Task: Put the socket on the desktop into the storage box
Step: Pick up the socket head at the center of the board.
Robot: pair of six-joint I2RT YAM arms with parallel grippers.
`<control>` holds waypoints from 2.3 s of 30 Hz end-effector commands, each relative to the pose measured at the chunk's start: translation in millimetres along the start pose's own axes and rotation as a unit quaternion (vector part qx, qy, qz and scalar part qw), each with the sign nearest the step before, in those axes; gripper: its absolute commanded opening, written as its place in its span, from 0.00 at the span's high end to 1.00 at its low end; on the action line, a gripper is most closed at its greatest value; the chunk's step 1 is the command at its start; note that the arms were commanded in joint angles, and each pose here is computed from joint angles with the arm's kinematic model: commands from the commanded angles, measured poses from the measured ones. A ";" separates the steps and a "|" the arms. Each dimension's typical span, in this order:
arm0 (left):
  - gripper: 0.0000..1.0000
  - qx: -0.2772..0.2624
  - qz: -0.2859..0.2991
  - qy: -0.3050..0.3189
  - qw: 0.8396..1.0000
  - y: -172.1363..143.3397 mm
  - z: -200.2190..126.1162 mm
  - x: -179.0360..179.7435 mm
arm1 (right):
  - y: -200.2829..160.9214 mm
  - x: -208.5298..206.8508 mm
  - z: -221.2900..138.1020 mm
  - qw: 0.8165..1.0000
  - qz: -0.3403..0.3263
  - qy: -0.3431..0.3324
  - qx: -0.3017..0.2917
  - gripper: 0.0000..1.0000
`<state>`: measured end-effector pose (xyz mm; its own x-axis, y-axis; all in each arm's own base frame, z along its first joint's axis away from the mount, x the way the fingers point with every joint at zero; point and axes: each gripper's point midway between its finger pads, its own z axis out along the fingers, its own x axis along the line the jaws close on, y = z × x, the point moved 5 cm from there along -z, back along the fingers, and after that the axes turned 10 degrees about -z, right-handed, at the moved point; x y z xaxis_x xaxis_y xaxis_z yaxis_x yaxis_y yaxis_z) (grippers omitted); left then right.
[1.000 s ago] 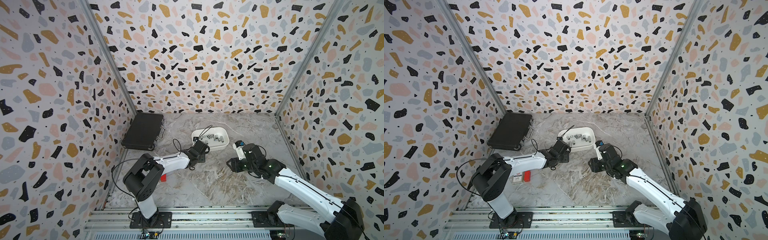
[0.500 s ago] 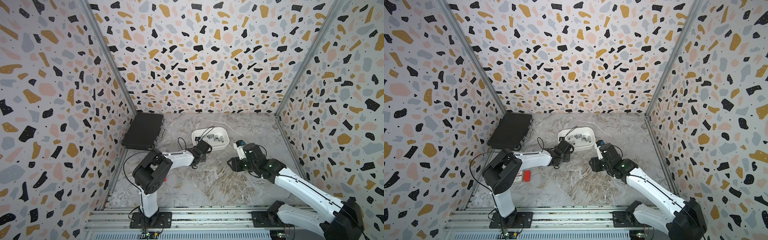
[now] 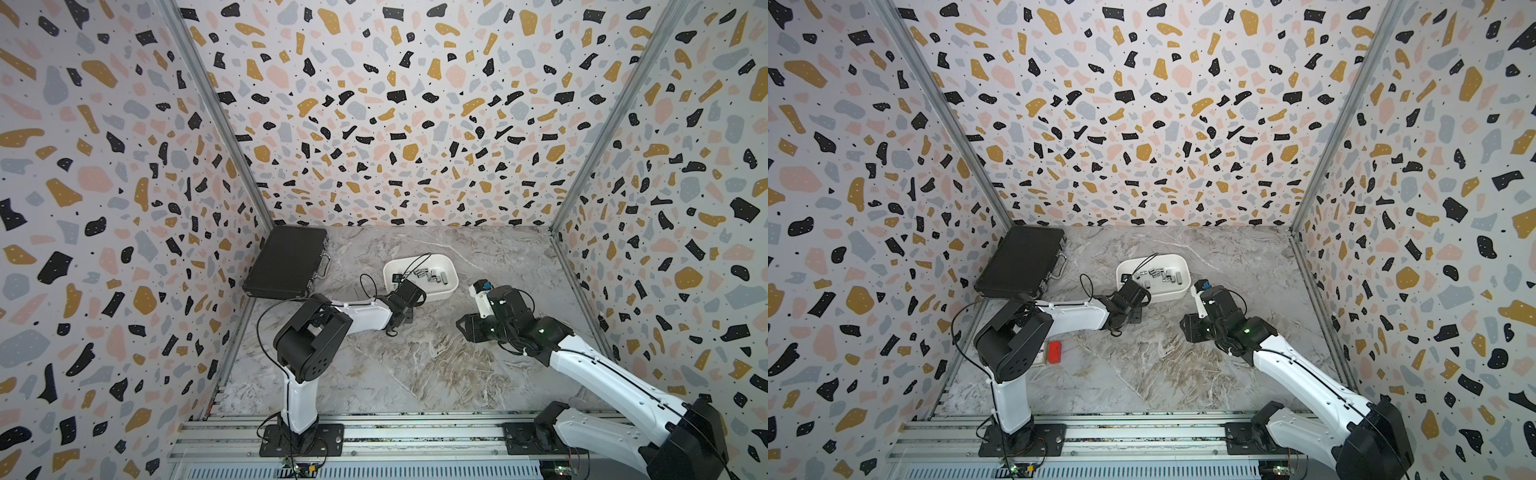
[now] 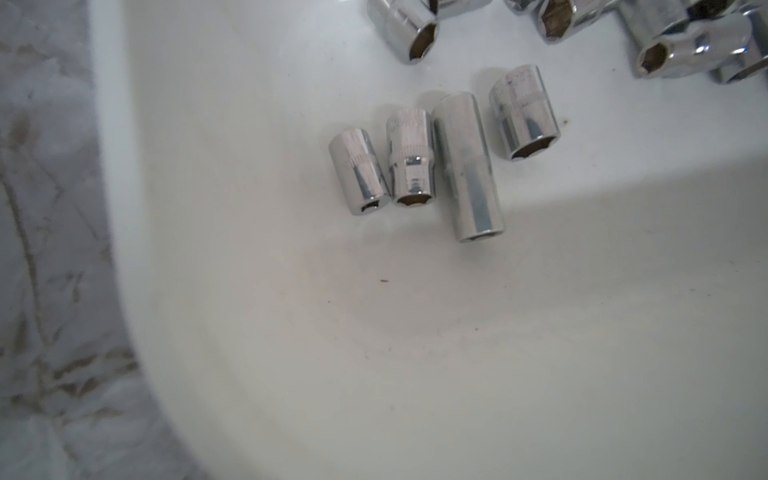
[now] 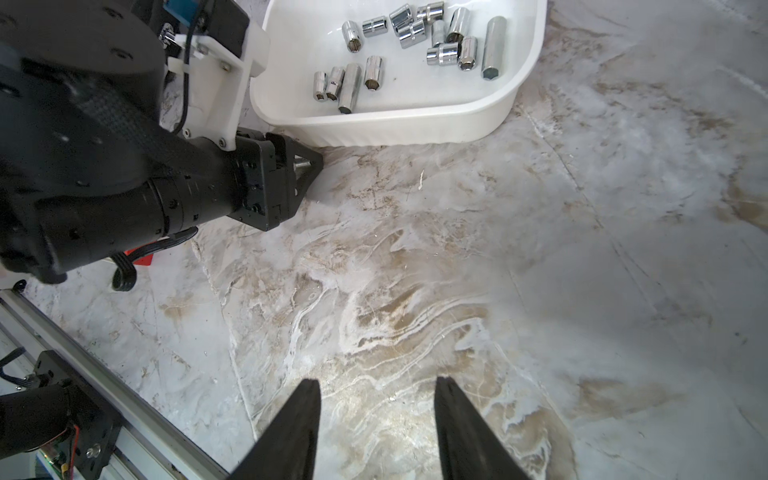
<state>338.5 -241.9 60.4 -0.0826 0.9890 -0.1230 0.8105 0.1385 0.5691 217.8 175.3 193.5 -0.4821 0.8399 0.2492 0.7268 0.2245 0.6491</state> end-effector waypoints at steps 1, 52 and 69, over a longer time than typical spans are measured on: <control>0.53 -0.008 -0.002 0.001 1.000 4.7 0.3 -4.7 | 4.7 -2.0 -7.9 1.000 -0.002 -0.008 -0.009 0.51; 0.82 -0.001 0.013 -0.011 1.000 -0.9 -18.3 4.7 | 1.5 -5.4 -0.9 1.000 0.021 -0.007 -0.005 0.51; 0.82 0.030 0.023 -0.089 0.995 4.9 -88.8 7.3 | 3.7 3.9 10.9 0.999 0.021 0.030 0.013 0.52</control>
<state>297.1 -227.1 122.7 0.0208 0.9731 -0.2294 0.8314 0.1106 0.5445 221.8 181.0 181.2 -0.4659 0.8327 0.2992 0.7683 0.2130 0.6036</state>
